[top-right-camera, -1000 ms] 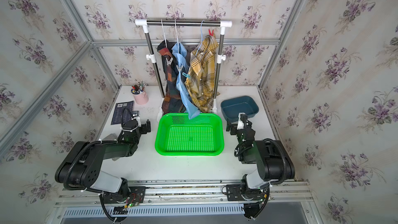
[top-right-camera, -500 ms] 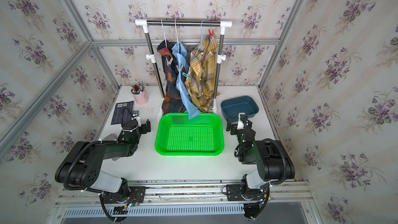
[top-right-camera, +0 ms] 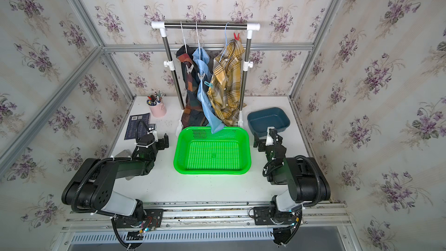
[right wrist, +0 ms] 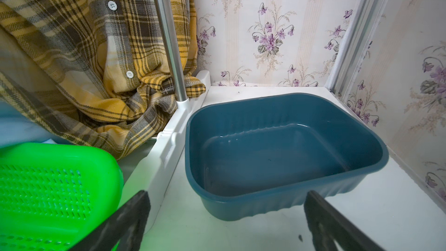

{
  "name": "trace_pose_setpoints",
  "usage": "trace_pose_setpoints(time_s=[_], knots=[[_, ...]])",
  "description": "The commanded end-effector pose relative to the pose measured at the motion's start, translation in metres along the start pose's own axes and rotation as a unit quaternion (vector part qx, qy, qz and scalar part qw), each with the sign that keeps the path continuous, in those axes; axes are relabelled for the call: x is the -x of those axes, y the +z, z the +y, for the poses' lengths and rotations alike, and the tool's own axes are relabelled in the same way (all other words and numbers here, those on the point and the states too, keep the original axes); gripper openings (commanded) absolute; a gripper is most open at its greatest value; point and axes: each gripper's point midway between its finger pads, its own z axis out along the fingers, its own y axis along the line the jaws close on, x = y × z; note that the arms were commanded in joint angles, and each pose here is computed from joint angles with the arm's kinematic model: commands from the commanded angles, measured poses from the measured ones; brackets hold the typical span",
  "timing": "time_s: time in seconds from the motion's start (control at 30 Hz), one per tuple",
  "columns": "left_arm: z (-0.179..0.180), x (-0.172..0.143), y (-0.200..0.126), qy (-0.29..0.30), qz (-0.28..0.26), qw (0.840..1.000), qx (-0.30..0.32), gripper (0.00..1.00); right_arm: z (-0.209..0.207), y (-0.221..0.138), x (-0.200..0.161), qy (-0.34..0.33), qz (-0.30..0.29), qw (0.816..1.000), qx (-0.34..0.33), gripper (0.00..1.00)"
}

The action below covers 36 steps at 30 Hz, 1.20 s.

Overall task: Remove the clothespins securing long-sleeve shirts to the hanger
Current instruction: Pick up the hanger from the clothesline.

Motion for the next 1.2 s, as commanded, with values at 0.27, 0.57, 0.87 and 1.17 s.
trace_pose_setpoints(time_s=[0.27, 0.57, 0.87, 1.17], knots=[[-0.009, 0.019, 0.001, 0.003, -0.013, 0.999, -0.038, 0.99, -0.034, 0.002, 0.018, 0.031, -0.014, 0.994, -0.104, 1.00], [0.002, 0.092, -0.041, -0.026, 0.018, 0.999, -0.016, 0.99, -0.033, -0.070, 0.135, 0.261, -0.197, 0.941, -0.080, 1.00], [-0.080, 0.213, -0.167, 0.003, -0.041, 0.985, -0.169, 0.99, 0.015, -0.054, 0.167, 0.280, -0.086, 0.956, 0.033, 1.00], [-0.194, 0.337, -0.232, 0.043, -0.113, 0.931, -0.345, 0.99, 0.051, -0.026, 0.126, 0.270, 0.052, 0.957, 0.095, 1.00]])
